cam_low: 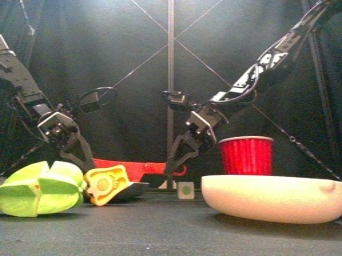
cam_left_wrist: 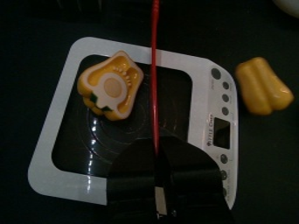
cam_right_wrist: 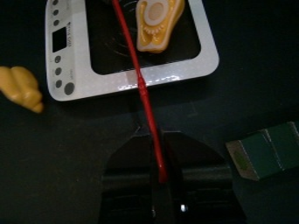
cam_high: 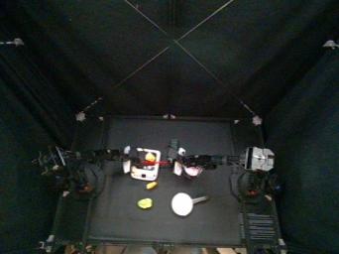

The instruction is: Cut squash

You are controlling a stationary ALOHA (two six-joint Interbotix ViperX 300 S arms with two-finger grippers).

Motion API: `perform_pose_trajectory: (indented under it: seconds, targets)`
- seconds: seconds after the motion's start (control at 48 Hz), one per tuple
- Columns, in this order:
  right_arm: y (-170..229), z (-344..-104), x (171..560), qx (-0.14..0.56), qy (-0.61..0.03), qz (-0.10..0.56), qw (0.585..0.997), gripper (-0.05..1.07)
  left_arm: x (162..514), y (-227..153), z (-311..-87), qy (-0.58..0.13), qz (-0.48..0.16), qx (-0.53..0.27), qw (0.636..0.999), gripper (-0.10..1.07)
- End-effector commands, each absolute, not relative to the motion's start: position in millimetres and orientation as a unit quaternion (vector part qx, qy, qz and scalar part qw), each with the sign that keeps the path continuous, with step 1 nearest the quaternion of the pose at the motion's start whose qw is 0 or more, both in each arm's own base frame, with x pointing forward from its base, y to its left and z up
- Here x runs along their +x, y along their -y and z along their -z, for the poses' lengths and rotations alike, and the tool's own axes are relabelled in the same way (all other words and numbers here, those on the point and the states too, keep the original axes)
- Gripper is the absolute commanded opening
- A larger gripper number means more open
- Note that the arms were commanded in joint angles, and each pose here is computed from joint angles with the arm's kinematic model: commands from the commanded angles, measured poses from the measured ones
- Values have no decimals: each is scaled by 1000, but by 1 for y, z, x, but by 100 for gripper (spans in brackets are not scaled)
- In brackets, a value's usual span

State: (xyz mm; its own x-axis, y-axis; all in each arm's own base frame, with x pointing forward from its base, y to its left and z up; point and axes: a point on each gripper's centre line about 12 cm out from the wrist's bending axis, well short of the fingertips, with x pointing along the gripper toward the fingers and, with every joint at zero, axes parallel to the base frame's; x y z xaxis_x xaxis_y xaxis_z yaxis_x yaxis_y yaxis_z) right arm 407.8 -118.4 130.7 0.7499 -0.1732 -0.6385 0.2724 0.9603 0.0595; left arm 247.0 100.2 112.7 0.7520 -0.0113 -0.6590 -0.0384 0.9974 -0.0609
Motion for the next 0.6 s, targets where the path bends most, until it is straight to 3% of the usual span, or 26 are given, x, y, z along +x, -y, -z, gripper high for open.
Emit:
perform_pose_trajectory:
  seconds: [0.0,0.333,0.583]
  targets:
    - [137,-155,410,82,-300,141,940,22,252,-99,-123,-334,-3,-28,942,28]
    - [132,-176,409,74,-278,136,948,22,249,-92,-154,-287,-3,3,958,28]
    - [127,-181,410,72,-274,132,950,22,244,-86,-157,-280,2,10,960,28]
